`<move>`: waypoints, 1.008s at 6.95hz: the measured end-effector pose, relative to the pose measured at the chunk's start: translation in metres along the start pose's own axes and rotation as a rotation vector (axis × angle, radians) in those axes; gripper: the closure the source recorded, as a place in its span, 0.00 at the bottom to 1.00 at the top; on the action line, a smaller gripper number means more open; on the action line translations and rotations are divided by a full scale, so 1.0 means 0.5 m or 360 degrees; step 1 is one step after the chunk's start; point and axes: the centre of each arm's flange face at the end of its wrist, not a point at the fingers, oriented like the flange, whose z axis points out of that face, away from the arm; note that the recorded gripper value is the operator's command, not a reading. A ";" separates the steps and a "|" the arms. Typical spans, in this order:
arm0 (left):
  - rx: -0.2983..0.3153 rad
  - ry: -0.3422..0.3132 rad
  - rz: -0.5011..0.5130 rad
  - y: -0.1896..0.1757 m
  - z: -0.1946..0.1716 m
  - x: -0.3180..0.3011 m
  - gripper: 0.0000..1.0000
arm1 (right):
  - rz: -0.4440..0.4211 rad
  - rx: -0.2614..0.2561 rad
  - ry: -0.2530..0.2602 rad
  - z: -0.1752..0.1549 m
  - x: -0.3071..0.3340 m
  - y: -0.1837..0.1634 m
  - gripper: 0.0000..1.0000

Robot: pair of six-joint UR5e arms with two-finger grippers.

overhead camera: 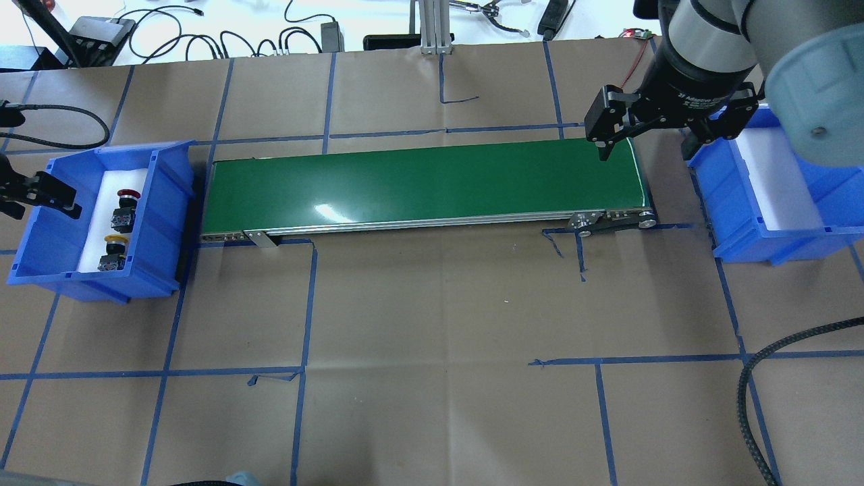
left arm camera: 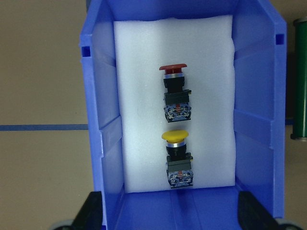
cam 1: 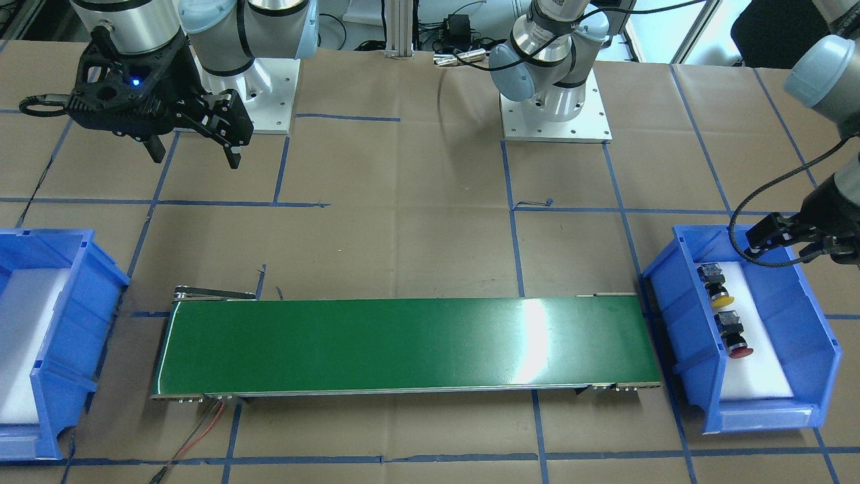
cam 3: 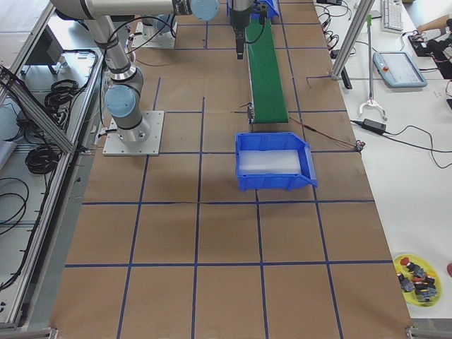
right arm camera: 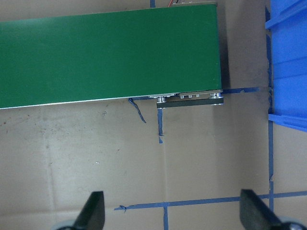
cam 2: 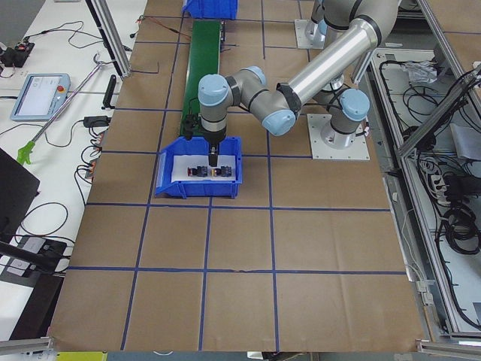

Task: Transport two buttons from left to right
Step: 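Lower the left gripper and grasp the yellow-capped button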

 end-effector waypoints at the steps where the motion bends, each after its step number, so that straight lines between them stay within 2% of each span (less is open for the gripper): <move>1: 0.0006 0.0003 -0.0001 0.016 0.028 0.013 0.01 | 0.0005 -0.0001 0.0001 0.000 0.000 -0.001 0.00; 3: 0.0026 -0.0007 0.0000 0.037 0.082 0.026 0.01 | 0.0014 -0.0012 0.0003 0.010 -0.001 -0.007 0.00; 7: 0.0011 0.0001 -0.0002 0.034 0.173 0.021 0.01 | 0.0020 -0.0059 0.0005 0.044 -0.002 -0.028 0.00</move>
